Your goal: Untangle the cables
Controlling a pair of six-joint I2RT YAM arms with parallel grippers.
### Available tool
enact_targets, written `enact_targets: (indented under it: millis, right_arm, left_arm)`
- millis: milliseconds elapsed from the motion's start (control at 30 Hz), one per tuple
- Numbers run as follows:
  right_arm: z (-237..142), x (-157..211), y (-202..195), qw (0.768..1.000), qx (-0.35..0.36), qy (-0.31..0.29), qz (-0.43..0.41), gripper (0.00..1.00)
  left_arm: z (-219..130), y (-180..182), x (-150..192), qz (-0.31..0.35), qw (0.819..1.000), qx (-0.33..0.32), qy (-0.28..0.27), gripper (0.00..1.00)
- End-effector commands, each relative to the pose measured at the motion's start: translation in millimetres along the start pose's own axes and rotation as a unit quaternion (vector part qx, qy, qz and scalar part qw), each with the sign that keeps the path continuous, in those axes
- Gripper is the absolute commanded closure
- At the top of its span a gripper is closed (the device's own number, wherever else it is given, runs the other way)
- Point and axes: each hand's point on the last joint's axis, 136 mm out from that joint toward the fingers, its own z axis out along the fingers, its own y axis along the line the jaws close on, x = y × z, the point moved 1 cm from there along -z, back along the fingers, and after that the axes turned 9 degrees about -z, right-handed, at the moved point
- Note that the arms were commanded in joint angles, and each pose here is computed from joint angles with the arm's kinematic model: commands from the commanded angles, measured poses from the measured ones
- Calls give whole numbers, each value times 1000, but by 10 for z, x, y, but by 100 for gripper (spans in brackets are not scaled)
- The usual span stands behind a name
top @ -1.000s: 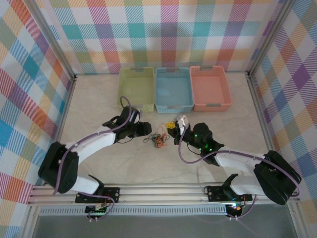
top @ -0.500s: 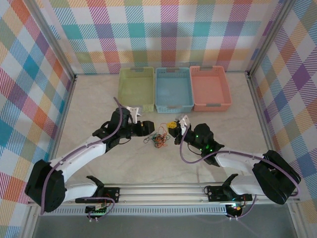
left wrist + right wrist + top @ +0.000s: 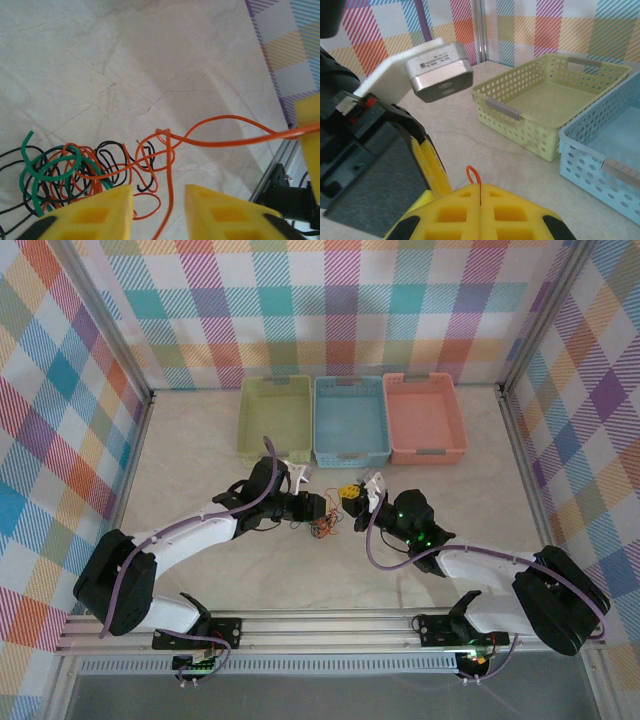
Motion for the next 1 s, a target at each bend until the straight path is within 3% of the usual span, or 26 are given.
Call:
enact_targets:
  millis: [0, 167, 533, 967]
  right_arm:
    - [-53, -164, -7, 1000, -2, -31, -1, 100]
    - [-65, -164, -31, 1000, 6, -30, -2, 100]
    - [-234, -56, -481, 990, 142, -10, 1, 100]
    - [-419, 38, -795, 973, 231, 5, 19, 100]
  left_arm:
    - [3, -33, -16, 16, 1000, -9, 3, 79]
    - [-59, 21, -64, 19, 999, -33, -15, 100]
    - [-671, 195, -296, 17, 980, -124, -152, 100]
    - [-1313, 116, -385, 23, 954, -122, -271, 100]
